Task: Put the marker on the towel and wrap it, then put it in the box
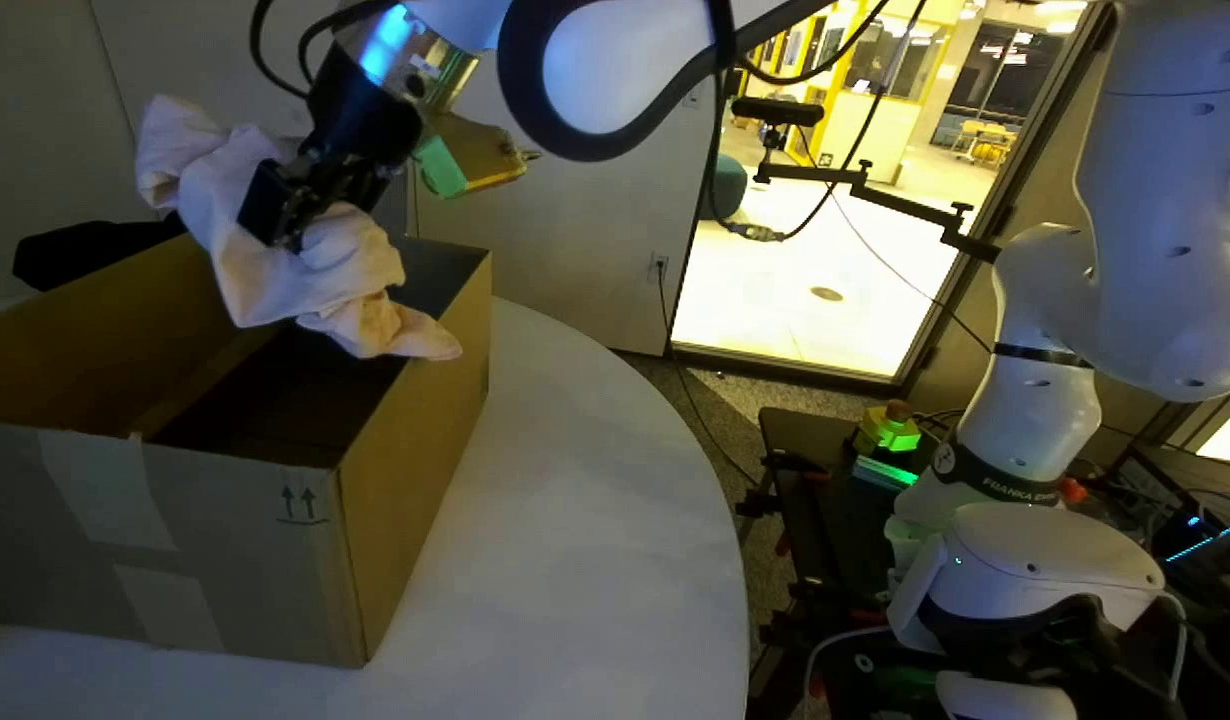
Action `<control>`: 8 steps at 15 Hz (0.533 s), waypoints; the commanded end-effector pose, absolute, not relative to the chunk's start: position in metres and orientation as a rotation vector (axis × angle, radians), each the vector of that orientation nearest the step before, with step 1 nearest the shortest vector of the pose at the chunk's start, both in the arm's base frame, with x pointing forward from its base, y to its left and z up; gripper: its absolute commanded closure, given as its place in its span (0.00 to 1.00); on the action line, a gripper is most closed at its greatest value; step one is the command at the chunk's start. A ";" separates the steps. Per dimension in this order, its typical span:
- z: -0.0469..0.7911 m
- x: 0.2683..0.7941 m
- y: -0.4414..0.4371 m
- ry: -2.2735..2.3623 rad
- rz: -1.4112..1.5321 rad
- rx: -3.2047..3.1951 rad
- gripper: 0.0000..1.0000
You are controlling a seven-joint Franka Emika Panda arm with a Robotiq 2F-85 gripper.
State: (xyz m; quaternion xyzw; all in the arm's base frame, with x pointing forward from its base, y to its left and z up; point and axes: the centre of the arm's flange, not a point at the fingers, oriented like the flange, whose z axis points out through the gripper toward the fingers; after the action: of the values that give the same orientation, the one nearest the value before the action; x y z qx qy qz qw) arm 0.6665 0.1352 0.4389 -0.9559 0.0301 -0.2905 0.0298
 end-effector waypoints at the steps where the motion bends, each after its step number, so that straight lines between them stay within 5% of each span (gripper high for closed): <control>1: 0.407 0.729 0.167 0.138 -0.904 -2.973 0.95; 3: 0.382 0.741 0.170 0.133 -0.848 -2.990 0.93; 5: 0.363 0.747 0.168 0.130 -0.792 -3.026 0.55; 8: 0.349 0.750 0.161 0.124 -0.708 -3.075 0.34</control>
State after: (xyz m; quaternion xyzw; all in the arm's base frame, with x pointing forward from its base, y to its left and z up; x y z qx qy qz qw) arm 0.7259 0.1609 0.3426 -0.9709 0.0392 -0.2361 -0.0004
